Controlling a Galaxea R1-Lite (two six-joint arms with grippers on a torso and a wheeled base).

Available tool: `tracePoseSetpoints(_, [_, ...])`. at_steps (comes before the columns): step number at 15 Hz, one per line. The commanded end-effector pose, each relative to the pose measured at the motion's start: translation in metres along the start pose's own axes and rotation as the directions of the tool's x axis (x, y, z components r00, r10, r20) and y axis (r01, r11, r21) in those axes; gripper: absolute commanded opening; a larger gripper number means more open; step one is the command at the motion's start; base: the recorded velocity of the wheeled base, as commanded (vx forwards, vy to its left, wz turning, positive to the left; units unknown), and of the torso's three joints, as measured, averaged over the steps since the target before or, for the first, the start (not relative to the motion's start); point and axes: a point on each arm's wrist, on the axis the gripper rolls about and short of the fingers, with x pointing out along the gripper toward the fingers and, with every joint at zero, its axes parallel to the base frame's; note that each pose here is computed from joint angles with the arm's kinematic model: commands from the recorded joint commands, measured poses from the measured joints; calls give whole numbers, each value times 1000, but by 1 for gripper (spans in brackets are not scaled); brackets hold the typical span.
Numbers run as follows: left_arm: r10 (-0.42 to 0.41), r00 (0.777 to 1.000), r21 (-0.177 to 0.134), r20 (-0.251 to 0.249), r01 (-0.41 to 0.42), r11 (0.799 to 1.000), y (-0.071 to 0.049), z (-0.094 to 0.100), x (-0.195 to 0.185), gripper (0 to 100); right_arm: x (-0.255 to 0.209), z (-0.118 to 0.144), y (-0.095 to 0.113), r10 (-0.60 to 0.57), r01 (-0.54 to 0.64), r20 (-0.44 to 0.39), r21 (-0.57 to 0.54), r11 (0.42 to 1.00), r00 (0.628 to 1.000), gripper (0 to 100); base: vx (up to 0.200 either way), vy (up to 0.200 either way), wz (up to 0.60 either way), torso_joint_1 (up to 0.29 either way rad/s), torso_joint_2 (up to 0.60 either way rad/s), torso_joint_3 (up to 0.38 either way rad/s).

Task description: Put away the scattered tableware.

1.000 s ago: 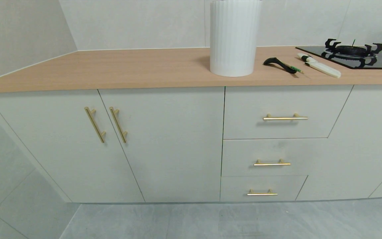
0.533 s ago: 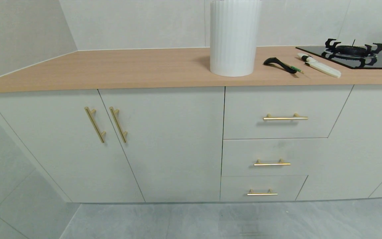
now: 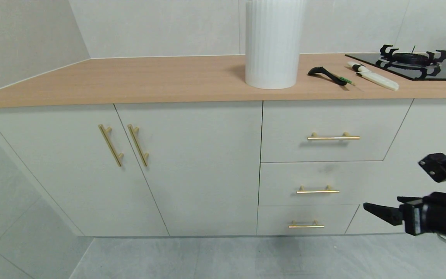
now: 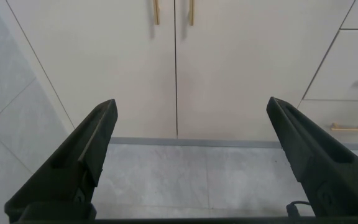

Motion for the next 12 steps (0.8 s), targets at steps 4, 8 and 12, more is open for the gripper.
tracePoseSetpoints(4, [0, 1000, 0, -1, 0, 1000, 0, 0, 0, 100, 124, 2, -17, -48, 47, -111, -15, 999, 993, 100, 0, 0, 0, 0, 0, 0])
tracePoseSetpoints(8, [0, 1000, 0, -2, 0, 1000, 0, 0, 0, 100, 157, -12, -21, -57, 58, -40, 6, 998, 998, 100, 0, 0, 0, 0, 0, 0])
tracePoseSetpoints(12, [0, 1000, 0, -1, 0, 1000, 0, 0, 0, 100, 171, -19, -24, -77, 78, -18, 43, 996, 997, 100, 0, 0, 0, 0, 0, 0])
